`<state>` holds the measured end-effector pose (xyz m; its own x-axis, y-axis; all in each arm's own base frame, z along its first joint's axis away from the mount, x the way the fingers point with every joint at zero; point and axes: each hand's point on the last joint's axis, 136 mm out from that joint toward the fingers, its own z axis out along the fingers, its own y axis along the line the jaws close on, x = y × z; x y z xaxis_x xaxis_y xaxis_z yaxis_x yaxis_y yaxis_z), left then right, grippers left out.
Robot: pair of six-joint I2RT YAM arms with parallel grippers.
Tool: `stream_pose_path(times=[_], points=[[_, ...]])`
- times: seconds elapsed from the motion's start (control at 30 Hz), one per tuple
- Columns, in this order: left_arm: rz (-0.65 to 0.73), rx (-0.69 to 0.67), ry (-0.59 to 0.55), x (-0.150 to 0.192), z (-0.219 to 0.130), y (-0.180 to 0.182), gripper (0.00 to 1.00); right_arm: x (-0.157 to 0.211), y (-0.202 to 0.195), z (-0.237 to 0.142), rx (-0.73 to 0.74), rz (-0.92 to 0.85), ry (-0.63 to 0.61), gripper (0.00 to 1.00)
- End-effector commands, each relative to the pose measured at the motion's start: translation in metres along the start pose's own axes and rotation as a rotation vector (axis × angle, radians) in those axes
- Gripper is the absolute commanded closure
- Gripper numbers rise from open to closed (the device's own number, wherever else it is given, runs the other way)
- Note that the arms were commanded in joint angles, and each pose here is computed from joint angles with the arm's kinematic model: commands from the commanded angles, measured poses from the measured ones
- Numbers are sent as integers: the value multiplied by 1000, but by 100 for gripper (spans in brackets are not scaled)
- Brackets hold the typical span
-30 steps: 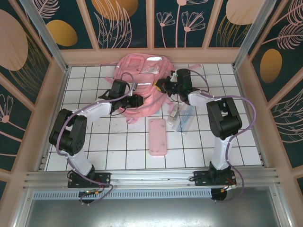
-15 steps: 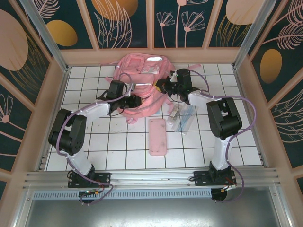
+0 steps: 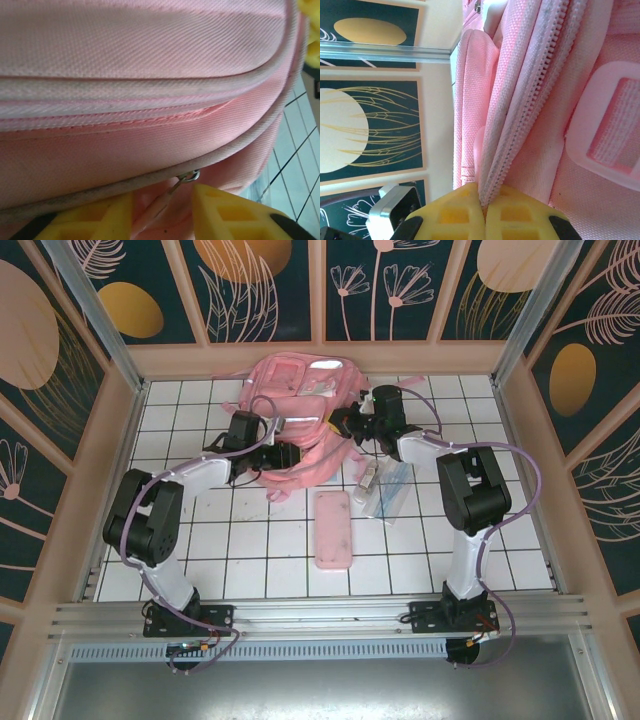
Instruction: Pack the student bag
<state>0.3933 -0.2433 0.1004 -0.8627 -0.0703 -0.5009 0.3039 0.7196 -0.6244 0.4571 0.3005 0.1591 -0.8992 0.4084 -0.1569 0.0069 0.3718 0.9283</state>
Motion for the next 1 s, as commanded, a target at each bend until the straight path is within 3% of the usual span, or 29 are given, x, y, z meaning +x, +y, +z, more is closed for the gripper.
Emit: stream_pose_path(times=[0.0, 0.13, 0.37, 0.5, 0.63, 0.77, 0.87, 0.97], points=[[-16, -66, 33, 10, 4, 22, 63, -11, 76, -20, -161, -152, -34, 100], [-23, -96, 45, 19, 4, 31, 70, -13, 78, -20, -165, -151, -37, 100], [-14, -71, 11, 7, 3, 23, 100, -13, 81, -22, -168, -156, -39, 100], [-16, -151, -3, 3, -4, 33, 100, -16, 76, -23, -156, -155, -46, 100], [-54, -425, -21, 8, -28, 79, 100, -24, 67, -31, -122, -163, -72, 100], [-114, -594, -7, 21, -52, 119, 100, -33, 59, -39, -112, -158, -92, 100], [-113, -624, -30, 17, -68, 118, 100, -40, 57, -39, -107, -169, -100, 100], [-102, -569, -8, 19, -70, 105, 100, -47, 52, -34, -101, -170, -96, 100]])
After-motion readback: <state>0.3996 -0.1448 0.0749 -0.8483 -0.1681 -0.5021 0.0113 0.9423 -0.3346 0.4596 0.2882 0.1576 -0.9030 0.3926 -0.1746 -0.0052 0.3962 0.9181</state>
